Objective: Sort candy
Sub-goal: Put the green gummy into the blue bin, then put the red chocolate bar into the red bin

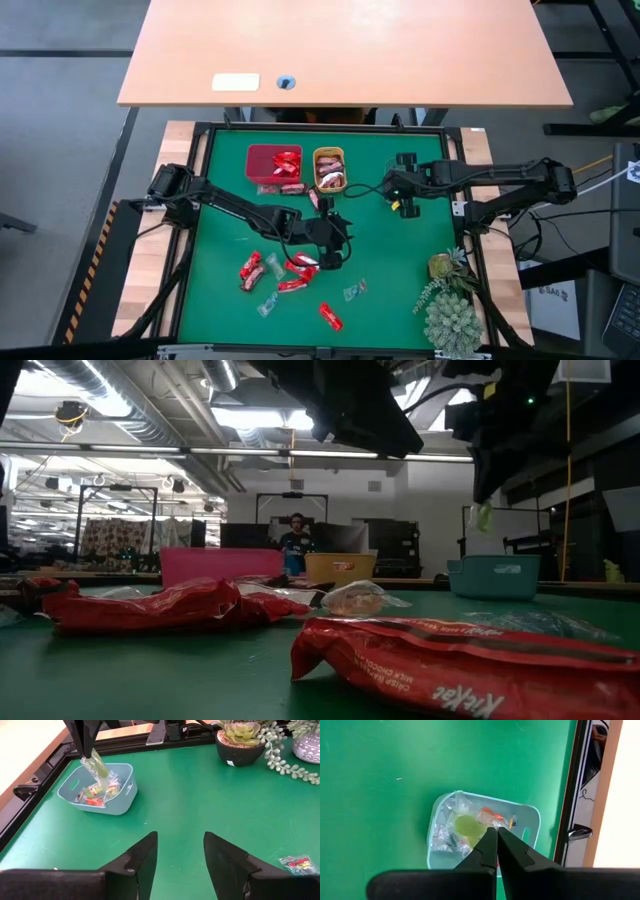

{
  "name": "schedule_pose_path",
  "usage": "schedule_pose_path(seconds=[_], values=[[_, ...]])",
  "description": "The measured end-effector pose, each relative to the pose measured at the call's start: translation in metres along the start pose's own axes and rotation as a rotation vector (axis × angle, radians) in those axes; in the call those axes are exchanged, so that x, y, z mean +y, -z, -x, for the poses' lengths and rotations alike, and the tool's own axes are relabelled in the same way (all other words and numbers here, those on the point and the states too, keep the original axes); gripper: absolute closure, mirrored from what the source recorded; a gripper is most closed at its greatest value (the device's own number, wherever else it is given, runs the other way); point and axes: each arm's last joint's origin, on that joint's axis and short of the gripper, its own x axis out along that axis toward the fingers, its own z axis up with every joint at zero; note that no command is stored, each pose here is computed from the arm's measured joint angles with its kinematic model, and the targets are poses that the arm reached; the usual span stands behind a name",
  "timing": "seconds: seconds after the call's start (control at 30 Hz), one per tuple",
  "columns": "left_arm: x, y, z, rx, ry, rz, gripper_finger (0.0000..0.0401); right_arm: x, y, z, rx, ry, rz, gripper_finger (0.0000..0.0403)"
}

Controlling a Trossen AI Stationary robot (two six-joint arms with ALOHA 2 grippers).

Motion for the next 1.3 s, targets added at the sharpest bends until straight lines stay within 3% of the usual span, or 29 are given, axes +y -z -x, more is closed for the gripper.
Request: schedule_pose_path(seconds=[0.13,0.37,0.57,0.77,0.93,1.07,1.3], values=[[-0.001,0.001,0.0,0.006,0.018,-0.003,0.0246,0.0,0.0,0.0,0.002,0.007,0.002,0.0396],[-0.002,0.001,0.0,0.007,0.039,-0.003,0.0246,-0.003,0.001,0.0,0.034,0.115,0.004,0.0395],[-0.004,0.002,0.001,0.023,0.048,-0.009,0.0246,-0.003,0.001,0.0,0.036,0.116,0.005,0.0395],[-0.009,0.013,0.003,0.15,0.184,0.074,0.0246,-0.002,0.003,0.0,0.046,0.092,0.012,0.0392],[-0.01,0.031,0.008,0.367,0.288,0.133,0.0246,-0.002,0.003,0.0,0.044,0.086,0.012,0.0341],[-0.013,0.044,0.015,0.51,0.326,0.1,0.0246,-0.002,0.003,0.0,0.044,0.086,0.012,0.0284],[-0.02,0.059,0.02,0.56,0.344,0.017,0.0246,-0.002,0.003,0.0,0.043,0.086,0.01,0.0225]])
